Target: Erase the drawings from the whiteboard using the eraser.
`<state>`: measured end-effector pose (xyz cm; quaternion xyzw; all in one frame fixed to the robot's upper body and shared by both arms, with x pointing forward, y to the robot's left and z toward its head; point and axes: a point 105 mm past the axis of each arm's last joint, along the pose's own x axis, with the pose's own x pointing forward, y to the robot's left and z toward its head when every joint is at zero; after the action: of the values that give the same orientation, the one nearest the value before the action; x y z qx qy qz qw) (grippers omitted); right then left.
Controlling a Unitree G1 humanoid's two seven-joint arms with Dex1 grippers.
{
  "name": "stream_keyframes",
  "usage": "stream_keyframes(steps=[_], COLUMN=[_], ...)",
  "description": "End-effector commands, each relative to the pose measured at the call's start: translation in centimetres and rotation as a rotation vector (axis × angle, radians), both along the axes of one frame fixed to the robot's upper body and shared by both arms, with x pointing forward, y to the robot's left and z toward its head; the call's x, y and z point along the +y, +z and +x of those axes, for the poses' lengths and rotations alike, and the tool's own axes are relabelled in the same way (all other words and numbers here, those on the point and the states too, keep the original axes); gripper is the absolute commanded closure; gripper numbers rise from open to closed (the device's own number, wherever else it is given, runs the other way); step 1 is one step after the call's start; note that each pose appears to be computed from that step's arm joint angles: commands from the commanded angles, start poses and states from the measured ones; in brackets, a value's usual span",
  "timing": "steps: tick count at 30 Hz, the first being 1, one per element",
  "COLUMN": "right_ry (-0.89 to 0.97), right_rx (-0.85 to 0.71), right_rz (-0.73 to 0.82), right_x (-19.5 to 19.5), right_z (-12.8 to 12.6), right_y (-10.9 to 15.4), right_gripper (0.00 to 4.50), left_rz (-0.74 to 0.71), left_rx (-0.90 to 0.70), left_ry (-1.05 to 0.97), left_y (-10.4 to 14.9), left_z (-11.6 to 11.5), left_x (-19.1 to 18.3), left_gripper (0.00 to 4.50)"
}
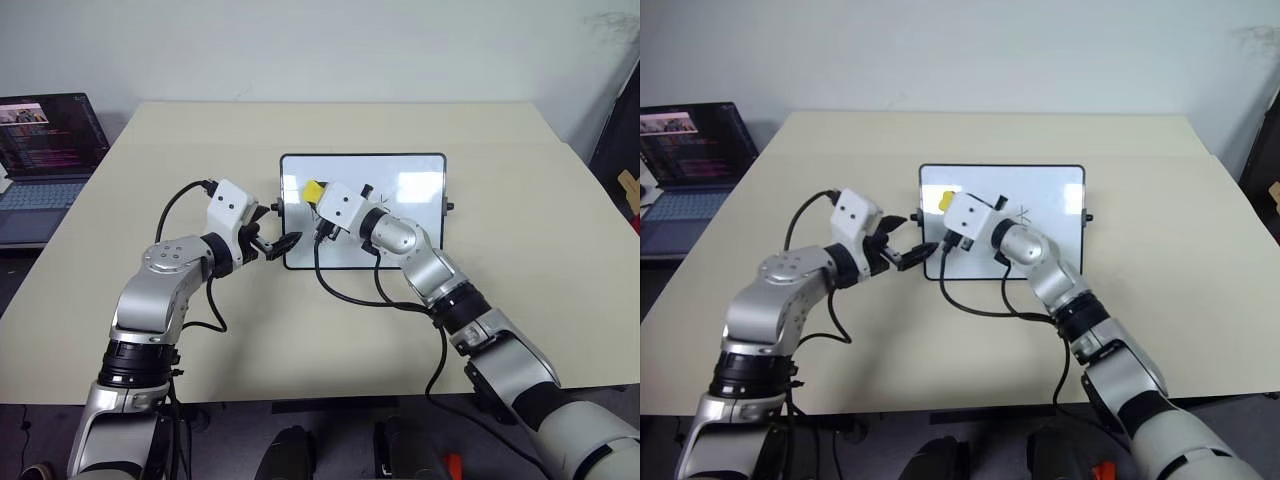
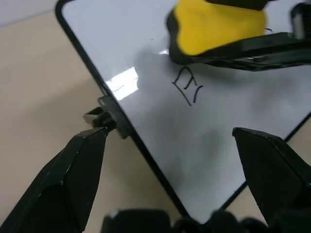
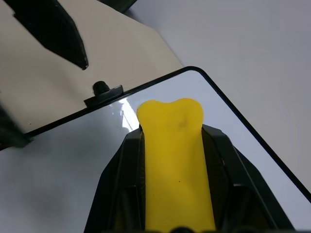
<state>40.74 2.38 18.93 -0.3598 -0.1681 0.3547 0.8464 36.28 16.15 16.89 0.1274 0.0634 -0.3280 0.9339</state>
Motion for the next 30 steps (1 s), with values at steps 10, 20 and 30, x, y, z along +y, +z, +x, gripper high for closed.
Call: stream_keyframes(steps=[10,20,30], right_ry=[-0.047,-0.017,-0.177], right_rx=[0.071,0.171,-0.049], right_rz=[-0.109,-0.317,-0.153], right_x=[-0.4,-2.0,-3.1], right_z=[1.5,0.4,2.9], right_y=[-3.2,-7.9,-1.8], right_gripper=[3.27,3.27,3.27], left_rz=[0.0,-0.003,-0.009], left_rx=[-0.04,-0.046,-0.031], left_ry=[-0.052,-0.045,-0.056], left_y=[1.7,1.8,1.3], left_z=[-0.1,0.2,-0.1], left_x=[-1.0,-1.0,-1.2], left_gripper=[0.0,0.0,0.0])
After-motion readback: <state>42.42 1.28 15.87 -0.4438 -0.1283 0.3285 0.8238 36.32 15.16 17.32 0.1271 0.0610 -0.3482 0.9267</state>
